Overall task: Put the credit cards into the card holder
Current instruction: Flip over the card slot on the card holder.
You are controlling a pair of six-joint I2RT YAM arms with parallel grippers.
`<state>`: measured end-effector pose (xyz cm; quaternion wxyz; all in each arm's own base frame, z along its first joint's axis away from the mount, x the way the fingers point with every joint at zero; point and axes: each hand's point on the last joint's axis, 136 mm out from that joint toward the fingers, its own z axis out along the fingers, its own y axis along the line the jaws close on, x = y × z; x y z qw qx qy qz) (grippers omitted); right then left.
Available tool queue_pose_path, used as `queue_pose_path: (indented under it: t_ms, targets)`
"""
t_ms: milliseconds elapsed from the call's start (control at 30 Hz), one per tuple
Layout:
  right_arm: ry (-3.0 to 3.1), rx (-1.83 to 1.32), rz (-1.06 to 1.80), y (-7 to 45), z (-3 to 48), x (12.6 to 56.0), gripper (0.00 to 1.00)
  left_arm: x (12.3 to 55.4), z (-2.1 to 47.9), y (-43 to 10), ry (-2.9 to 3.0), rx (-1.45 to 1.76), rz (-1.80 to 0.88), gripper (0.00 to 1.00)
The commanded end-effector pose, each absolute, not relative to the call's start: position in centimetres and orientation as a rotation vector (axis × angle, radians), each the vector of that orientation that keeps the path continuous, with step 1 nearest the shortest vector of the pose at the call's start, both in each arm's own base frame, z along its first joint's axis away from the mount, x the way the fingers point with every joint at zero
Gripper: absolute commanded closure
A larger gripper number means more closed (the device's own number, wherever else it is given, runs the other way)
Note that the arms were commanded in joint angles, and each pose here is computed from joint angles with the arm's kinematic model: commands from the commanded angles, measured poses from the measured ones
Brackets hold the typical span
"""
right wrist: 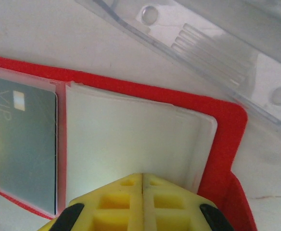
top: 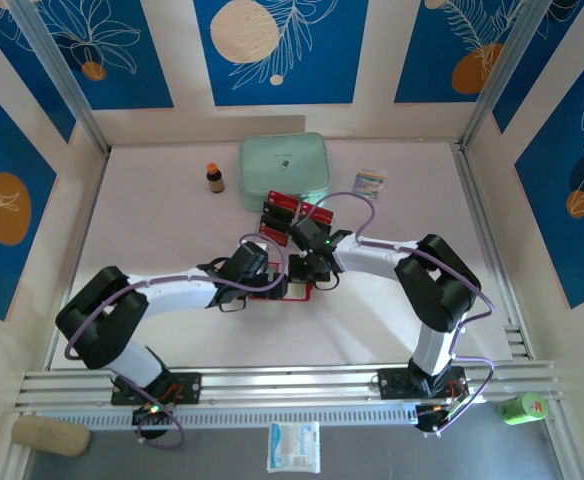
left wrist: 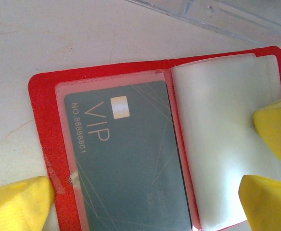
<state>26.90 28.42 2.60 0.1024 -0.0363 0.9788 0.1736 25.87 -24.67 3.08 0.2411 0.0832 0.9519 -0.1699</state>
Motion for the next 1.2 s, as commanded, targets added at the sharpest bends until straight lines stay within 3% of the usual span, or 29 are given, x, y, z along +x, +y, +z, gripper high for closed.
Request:
queue_pose_path:
  t_ms: [0,633,867,1100,1167]
  targets:
    - [2.904,-0.13,0.573,29.4,2.7,26.6,1.0,24.4,1.7,-23.5,2.665,0.262,-0.403,0.0]
    - [2.92,-0.117,0.703,31.3,3.1,26.3,1.0,24.2,0.8,-23.2,2.682,0.271,-0.385,0.01]
    - [2.901,-0.096,0.761,31.6,4.3,26.7,1.0,23.9,0.3,-23.3,2.686,0.29,-0.404,0.14]
    - [2.862,-0.022,0.788,30.4,6.0,27.2,1.0,23.7,0.2,-23.3,2.686,0.283,-0.418,0.16]
    - [2.853,0.021,0.804,29.8,6.2,27.3,0.94,23.7,0.2,-23.3,2.684,0.284,-0.419,0.17]
